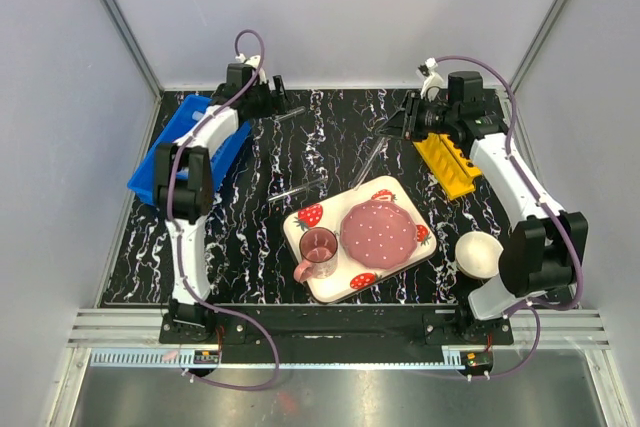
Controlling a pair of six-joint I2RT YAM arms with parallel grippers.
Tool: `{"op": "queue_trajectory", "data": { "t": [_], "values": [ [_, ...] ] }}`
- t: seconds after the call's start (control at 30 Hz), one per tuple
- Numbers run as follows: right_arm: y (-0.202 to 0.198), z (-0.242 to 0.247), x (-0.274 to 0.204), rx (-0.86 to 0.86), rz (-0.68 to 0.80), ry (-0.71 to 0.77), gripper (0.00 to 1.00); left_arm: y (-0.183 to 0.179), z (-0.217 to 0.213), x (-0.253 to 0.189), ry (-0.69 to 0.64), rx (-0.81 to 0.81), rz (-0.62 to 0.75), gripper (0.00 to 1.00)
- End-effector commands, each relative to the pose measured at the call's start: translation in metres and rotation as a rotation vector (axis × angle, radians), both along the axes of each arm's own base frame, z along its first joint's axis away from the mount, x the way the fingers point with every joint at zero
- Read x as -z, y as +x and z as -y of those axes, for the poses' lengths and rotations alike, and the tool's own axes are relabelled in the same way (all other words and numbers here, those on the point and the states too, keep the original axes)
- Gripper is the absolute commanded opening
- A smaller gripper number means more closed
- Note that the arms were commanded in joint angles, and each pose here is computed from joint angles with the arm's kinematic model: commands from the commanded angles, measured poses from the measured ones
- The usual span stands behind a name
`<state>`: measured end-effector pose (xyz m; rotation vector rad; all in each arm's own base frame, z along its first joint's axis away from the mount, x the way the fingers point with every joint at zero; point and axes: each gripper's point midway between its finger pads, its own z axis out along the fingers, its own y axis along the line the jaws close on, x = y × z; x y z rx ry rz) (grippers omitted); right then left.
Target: Organize the chemistry lab equipment
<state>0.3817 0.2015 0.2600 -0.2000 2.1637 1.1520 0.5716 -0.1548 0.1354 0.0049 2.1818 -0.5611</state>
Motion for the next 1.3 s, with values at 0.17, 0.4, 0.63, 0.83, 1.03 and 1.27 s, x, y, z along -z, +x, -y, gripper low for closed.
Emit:
{"op": "queue_trajectory", "data": {
  "t": [0.17, 0.4, 0.63, 0.83, 1.03, 1.27],
  "values": [
    [-0.01, 0.004, -0.016, -0.007, 0.097, -0.021, 0.11, 0.086, -0.031, 0.006, -0.096, -0.203, 0.137, 0.82],
    [-0.018, 0.013, -0.016, -0.002, 0.072, -0.003, 0.11, 0.128, -0.04, 0.017, -0.319, -0.364, 0.191, 0.81],
    [-0.018, 0.028, -0.03, 0.025, 0.073, 0.038, 0.11, 0.155, -0.022, 0.035, -0.438, -0.398, 0.111, 0.81],
    [-0.019, 0.043, -0.045, 0.054, 0.088, 0.065, 0.11, 0.149, -0.02, 0.05, -0.379, -0.448, 0.058, 0.8],
    [-0.018, 0.043, -0.048, 0.053, 0.098, 0.071, 0.11, 0.125, -0.006, 0.06, -0.383, -0.353, -0.015, 0.78],
    [-0.022, 0.043, -0.053, 0.057, 0.125, 0.073, 0.11, 0.106, -0.003, 0.041, -0.333, -0.293, -0.014, 0.77]
  ]
}}
